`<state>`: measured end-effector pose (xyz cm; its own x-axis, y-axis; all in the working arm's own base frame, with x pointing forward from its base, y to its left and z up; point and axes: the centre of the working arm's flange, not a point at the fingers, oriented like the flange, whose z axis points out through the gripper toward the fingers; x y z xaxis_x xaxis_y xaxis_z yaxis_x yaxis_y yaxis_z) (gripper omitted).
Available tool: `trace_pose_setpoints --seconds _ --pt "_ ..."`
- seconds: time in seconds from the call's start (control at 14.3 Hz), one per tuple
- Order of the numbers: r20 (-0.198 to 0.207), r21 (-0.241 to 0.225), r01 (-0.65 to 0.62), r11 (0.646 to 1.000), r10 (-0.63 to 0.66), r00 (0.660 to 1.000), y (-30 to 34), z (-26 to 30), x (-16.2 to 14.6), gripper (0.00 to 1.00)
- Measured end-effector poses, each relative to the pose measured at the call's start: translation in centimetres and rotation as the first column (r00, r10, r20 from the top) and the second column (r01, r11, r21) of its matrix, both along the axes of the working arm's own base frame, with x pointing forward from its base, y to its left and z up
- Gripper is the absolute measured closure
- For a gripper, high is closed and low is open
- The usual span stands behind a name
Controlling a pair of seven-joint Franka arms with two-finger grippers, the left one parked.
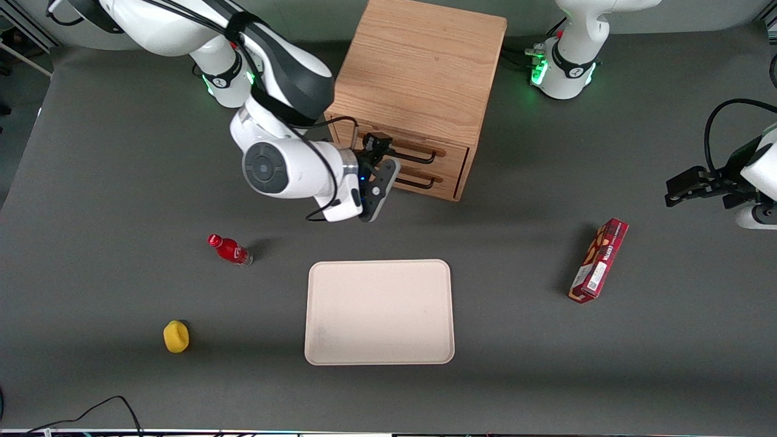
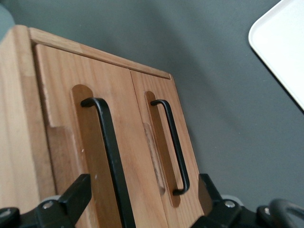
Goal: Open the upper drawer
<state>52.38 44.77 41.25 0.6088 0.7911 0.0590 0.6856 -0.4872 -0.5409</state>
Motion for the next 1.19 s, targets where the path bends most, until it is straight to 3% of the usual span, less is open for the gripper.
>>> trace_pose_setpoints --seconds 0.56,0.84,1.19 --pt "-0.017 -0.005 0.008 1.000 -0.008 1.000 2.6 -3.0 -1.9 0.00" --pt "0.007 -0.039 -0.008 0.999 0.008 1.000 2.3 -3.8 -1.9 0.00" --pt "0.023 -0.042 0.004 0.999 -0.003 1.000 1.9 -4.0 -1.0 0.00"
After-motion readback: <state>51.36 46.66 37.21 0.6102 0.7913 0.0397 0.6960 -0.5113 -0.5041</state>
